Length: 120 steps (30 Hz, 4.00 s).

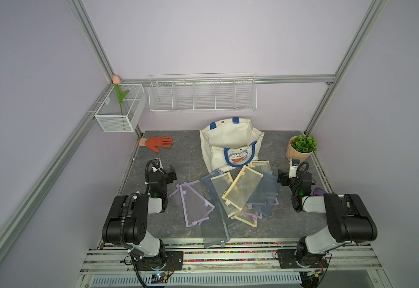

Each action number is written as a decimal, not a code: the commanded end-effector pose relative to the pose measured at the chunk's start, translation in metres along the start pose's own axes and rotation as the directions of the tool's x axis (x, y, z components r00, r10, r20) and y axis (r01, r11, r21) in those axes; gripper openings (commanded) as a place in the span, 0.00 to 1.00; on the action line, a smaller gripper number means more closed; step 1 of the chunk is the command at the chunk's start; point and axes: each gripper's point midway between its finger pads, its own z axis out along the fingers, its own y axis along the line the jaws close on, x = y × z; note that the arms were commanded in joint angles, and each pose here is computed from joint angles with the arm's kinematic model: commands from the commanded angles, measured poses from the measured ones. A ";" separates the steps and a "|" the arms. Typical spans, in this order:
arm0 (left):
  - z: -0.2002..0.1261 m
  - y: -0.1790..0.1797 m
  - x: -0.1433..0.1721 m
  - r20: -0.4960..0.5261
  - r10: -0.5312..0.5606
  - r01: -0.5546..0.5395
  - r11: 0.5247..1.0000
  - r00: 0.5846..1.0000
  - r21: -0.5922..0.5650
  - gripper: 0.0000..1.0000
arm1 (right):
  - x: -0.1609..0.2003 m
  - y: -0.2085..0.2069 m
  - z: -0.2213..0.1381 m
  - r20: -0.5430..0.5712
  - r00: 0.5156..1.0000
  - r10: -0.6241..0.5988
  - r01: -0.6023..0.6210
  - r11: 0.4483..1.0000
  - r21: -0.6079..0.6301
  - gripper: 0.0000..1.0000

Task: Put the pencil pouch into the canvas bag
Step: Pick up the pencil pouch.

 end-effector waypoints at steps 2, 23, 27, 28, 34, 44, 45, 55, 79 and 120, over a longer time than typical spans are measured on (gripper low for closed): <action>-0.002 0.003 -0.001 0.000 0.006 -0.006 1.000 1.000 -0.003 0.99 | -0.004 0.001 -0.004 0.018 1.000 -0.021 0.021 1.000 -0.004 0.88; -0.094 -0.033 -0.068 -0.040 -0.113 0.118 0.976 0.993 0.184 0.99 | -0.046 0.024 -0.068 -0.148 0.989 -0.019 0.014 0.999 -0.033 0.88; -0.145 -0.036 -0.092 -0.080 -0.290 0.299 0.943 0.954 0.147 0.99 | -0.051 0.032 -0.106 -0.287 0.952 0.102 -0.115 0.993 -0.025 0.88; -0.154 -0.035 -0.091 -0.099 -0.325 0.336 0.932 0.941 0.136 0.99 | -0.050 0.037 -0.115 -0.330 0.936 0.125 -0.145 0.989 -0.036 0.88; -0.187 -0.061 -0.060 -0.343 -0.456 0.538 0.819 0.821 0.201 0.99 | -0.023 0.088 -0.187 -0.575 0.814 0.084 -0.243 0.948 -0.205 0.88; -0.197 -0.193 -0.045 -0.635 -0.262 0.603 0.687 0.726 0.405 0.99 | 0.002 0.181 -0.196 -0.788 0.615 -0.023 -0.469 0.792 -0.390 0.88; -0.195 -0.208 -0.043 -0.647 -0.241 0.598 0.687 0.724 0.413 1.00 | 0.012 0.186 -0.193 -0.809 0.588 -0.021 -0.498 0.779 -0.382 0.88; -0.145 -0.311 -0.019 -0.713 -0.156 0.599 0.678 0.684 0.426 0.89 | 0.008 0.214 -0.146 -0.816 0.577 -0.041 -0.545 0.724 -0.422 0.89; -0.138 -0.384 0.058 -0.824 -0.007 0.636 0.640 0.566 0.432 0.65 | 0.023 0.225 -0.083 -0.848 0.523 0.079 -0.678 0.641 -0.359 0.65; -0.263 -0.328 -0.148 -0.534 -0.022 0.527 0.203 0.845 0.825 0.84 | -0.172 0.257 -0.247 -0.400 0.917 0.010 -0.397 0.131 -0.908 0.07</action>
